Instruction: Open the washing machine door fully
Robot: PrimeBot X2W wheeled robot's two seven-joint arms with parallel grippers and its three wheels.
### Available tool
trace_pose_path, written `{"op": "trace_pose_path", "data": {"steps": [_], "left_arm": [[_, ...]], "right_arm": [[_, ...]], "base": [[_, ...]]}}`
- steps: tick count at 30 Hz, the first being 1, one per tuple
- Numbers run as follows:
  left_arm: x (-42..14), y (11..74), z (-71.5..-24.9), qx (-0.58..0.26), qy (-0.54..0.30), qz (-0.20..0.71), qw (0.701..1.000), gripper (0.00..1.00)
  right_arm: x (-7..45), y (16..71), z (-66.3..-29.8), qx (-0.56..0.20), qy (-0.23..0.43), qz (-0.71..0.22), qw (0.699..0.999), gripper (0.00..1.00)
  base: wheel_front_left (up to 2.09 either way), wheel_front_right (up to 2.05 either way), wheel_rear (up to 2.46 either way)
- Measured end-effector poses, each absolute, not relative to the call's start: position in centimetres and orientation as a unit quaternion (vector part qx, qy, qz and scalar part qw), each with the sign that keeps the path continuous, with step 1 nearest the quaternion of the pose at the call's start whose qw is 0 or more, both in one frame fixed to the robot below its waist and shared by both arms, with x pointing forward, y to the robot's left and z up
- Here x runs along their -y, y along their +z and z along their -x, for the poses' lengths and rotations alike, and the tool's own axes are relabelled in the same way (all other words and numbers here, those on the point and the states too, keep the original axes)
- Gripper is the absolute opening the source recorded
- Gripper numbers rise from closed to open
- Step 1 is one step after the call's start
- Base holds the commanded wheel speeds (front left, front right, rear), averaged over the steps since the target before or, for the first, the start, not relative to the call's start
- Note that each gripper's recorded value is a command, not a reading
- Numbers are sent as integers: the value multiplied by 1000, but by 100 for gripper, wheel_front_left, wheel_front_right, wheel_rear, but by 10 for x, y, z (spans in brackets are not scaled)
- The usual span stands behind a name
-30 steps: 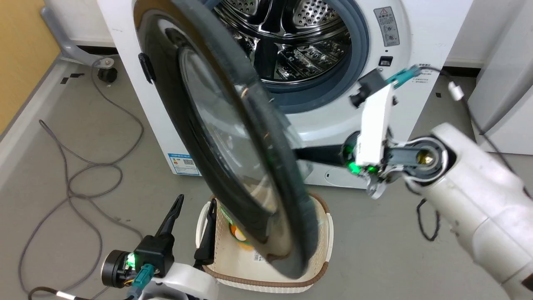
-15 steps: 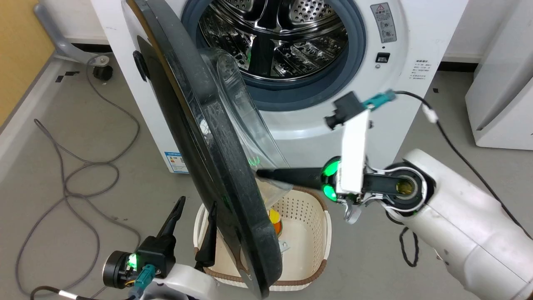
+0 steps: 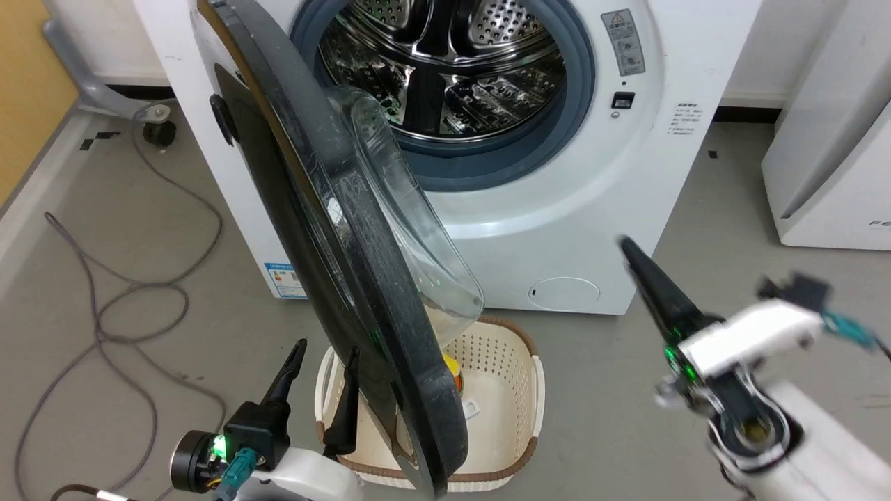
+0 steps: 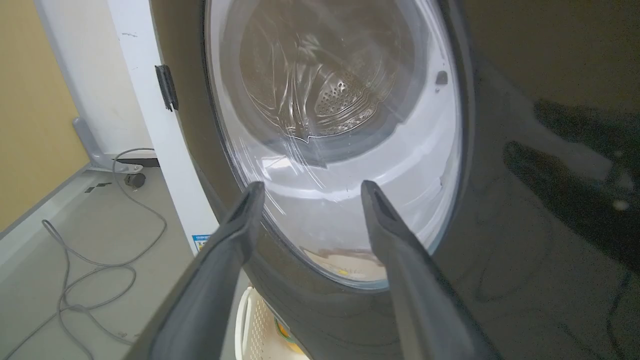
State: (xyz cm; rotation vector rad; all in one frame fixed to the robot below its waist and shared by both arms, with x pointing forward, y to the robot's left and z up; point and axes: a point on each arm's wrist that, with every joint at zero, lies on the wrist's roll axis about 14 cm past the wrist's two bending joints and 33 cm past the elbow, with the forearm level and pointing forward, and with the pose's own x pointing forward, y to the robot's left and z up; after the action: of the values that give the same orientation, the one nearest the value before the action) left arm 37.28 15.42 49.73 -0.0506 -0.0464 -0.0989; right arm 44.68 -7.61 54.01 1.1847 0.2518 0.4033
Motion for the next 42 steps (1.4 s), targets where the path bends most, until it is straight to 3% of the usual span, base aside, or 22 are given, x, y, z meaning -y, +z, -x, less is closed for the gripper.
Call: {"op": "trace_pose_path", "data": {"steps": [6, 10, 13, 18, 25, 29, 42], "left_arm": [[-155, 499, -373, 25, -47, 25, 998, 100], [-155, 498, -372, 25, -46, 26, 998, 100], [-157, 499, -371, 27, -43, 27, 998, 100], [-158, 499, -371, 27, -42, 27, 998, 100], [-160, 498, -372, 24, -39, 27, 999, 100], [-162, 495, -372, 21, -36, 27, 999, 100], [-164, 490, -370, 12, -31, 30, 999, 97]], "right_arm": [[147, 505, -429, -69, 82, -533, 839, 100], [201, 496, -415, -17, 14, -471, 882, 100], [228, 488, -390, 14, -32, -382, 924, 100], [245, 503, -369, 58, -62, -250, 965, 100], [232, 539, -362, 96, -41, -89, 991, 100], [207, 541, -360, 79, -1, -36, 996, 100], [174, 525, -357, 35, 46, -34, 998, 100]], "base": [[0, 0, 0], [0, 0, 0], [0, 0, 0], [0, 0, 0], [0, 0, 0], [0, 0, 0], [0, 0, 0]]}}
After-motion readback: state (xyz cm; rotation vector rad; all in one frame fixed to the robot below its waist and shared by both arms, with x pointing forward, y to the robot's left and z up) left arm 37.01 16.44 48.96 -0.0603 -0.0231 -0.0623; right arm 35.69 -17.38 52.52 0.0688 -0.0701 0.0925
